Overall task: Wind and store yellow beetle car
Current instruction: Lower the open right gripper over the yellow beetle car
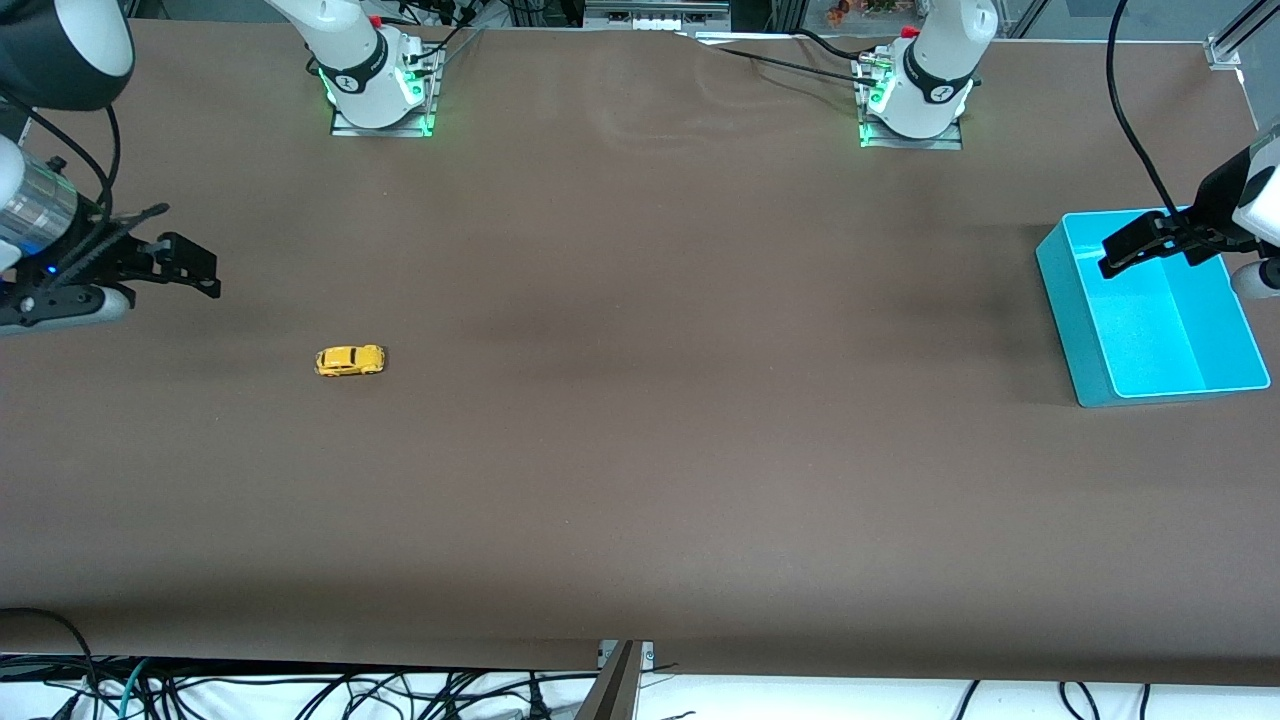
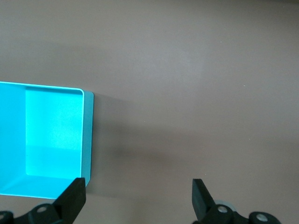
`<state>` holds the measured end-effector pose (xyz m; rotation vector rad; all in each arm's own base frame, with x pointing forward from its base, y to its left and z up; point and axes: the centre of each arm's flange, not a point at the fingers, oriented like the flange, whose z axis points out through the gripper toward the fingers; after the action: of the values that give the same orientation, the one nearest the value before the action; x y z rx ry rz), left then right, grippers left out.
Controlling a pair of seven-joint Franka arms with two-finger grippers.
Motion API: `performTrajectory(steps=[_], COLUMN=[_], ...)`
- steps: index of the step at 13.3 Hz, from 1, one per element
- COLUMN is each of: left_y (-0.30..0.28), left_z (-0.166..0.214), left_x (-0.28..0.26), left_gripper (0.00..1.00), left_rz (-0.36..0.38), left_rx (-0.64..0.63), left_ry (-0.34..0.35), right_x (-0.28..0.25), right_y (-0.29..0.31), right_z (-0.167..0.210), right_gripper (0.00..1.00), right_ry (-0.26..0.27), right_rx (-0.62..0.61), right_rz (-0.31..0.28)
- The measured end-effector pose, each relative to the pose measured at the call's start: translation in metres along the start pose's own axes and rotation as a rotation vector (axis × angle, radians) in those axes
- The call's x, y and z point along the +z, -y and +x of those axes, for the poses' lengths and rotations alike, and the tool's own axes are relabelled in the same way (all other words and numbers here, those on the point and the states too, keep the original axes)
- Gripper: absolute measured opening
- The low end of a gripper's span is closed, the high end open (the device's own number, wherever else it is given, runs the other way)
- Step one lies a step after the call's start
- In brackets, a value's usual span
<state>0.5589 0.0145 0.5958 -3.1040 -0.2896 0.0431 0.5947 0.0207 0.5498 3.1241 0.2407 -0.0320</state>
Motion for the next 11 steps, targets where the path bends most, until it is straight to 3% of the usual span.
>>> performTrajectory(steps=[5, 7, 11], left_y=[0.000, 0.000, -0.001], left_z=[0.000, 0.000, 0.000], left_x=[0.000, 0.000, 0.000], left_gripper=[1.00, 1.00, 1.00], left_rz=[0.000, 0.000, 0.000], left_rx=[0.001, 0.001, 0.001], left_ry=[0.000, 0.000, 0.000], right_x=[0.039, 0.054, 0.129], right_y=[0.020, 0.032, 0.024], right_z=[0.012, 0.016, 0.042], right_gripper=[1.00, 1.00, 1.00], right_ry=[0.090, 0.121, 0.152], right_rx=[-0.057, -0.189, -0.579], right_rz=[0.009, 0.009, 0.023])
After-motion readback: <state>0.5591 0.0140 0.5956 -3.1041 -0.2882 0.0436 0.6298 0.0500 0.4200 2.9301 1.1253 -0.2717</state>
